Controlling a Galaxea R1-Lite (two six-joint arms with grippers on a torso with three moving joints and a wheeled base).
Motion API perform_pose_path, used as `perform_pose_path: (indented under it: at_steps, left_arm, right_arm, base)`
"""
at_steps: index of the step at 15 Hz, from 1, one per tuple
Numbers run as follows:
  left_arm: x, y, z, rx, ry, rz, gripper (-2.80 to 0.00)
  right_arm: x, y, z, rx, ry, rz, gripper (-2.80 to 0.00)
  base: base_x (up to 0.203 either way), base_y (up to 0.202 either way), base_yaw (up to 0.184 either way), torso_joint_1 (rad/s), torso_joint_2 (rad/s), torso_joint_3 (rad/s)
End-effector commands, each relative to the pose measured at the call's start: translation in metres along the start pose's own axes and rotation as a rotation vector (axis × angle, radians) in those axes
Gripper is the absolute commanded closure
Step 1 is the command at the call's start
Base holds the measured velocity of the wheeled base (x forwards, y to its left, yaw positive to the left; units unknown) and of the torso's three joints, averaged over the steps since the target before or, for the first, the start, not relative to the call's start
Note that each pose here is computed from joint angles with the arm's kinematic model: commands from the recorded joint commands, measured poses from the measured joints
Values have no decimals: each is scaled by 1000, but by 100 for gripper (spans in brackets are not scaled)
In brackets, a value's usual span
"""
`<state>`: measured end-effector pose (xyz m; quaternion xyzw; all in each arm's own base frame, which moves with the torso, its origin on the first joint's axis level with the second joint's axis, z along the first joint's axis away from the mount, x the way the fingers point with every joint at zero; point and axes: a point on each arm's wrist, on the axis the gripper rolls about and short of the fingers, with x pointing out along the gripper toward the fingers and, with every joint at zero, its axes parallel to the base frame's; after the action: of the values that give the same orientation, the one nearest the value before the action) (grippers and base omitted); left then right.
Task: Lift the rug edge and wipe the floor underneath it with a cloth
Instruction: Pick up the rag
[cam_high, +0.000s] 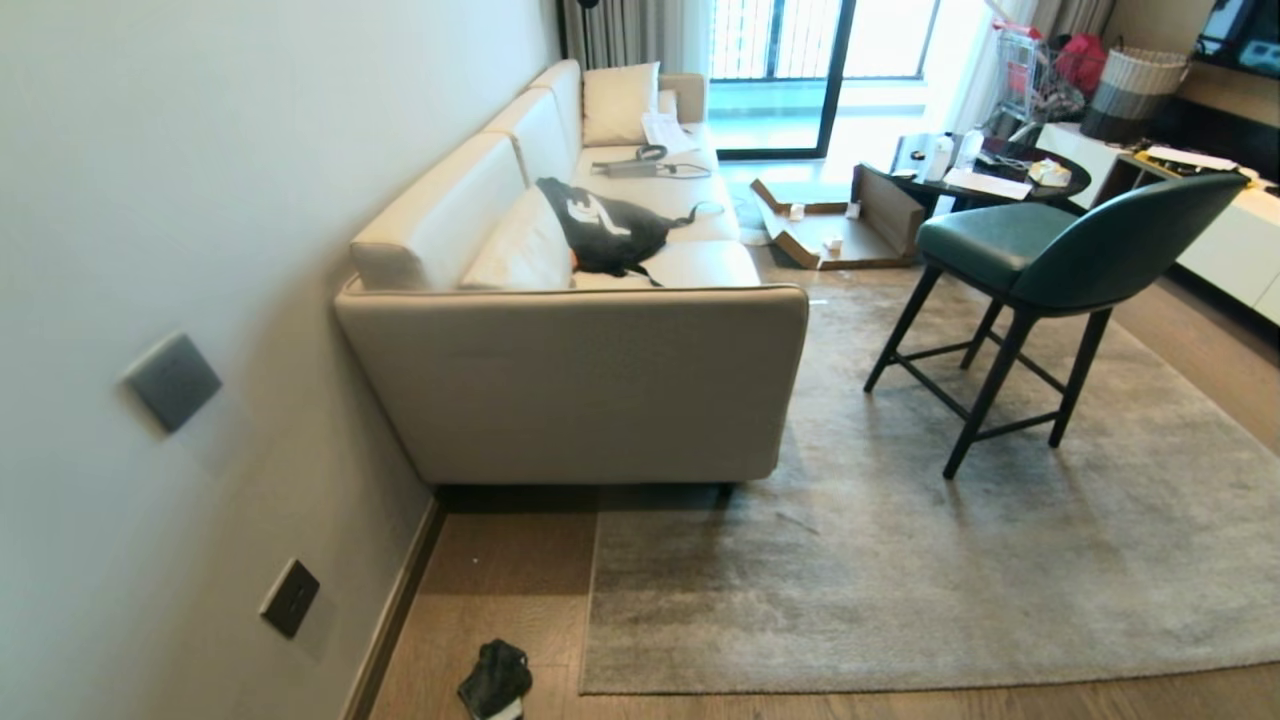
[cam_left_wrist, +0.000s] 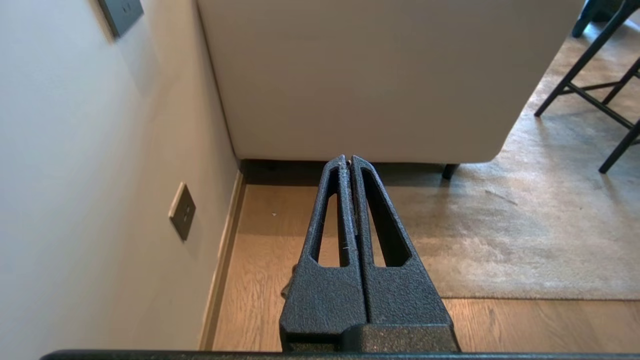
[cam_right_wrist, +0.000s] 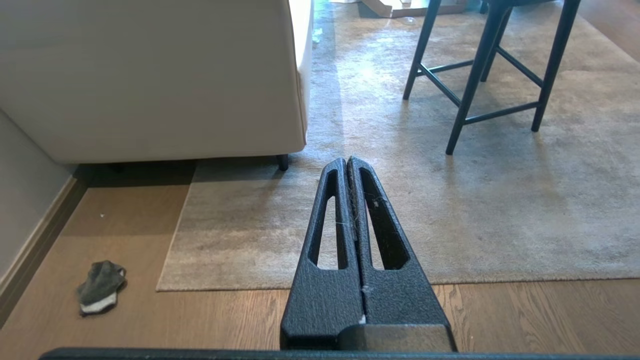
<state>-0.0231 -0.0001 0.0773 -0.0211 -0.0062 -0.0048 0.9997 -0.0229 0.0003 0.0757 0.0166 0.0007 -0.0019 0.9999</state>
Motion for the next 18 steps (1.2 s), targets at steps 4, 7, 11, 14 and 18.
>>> perform_pose_path:
  at_steps: [4, 7, 11, 14, 18]
  left_arm:
    - [0, 0, 0, -1, 0, 0, 0]
    - [0, 0, 0, -1, 0, 0, 0]
    - [0, 0, 0, -1, 0, 0, 0]
    - [0, 0, 0, -1, 0, 0, 0]
    - [0, 0, 0, -1, -1, 0, 0]
  right_arm:
    - [0, 0, 0, 1, 2, 1, 0]
    - [0, 0, 0, 1, 2, 1, 0]
    - [0, 0, 0, 1, 2, 1, 0]
    - [0, 0, 0, 1, 2, 1, 0]
    - [0, 0, 0, 1, 2, 0, 0]
  base:
    - [0, 0, 0, -75, 465, 385]
    - [0, 0, 0, -36, 448, 406]
    - [0, 0, 0, 7, 401, 413]
    - [0, 0, 0, 0, 21, 29]
    - [0, 0, 0, 0, 0, 0]
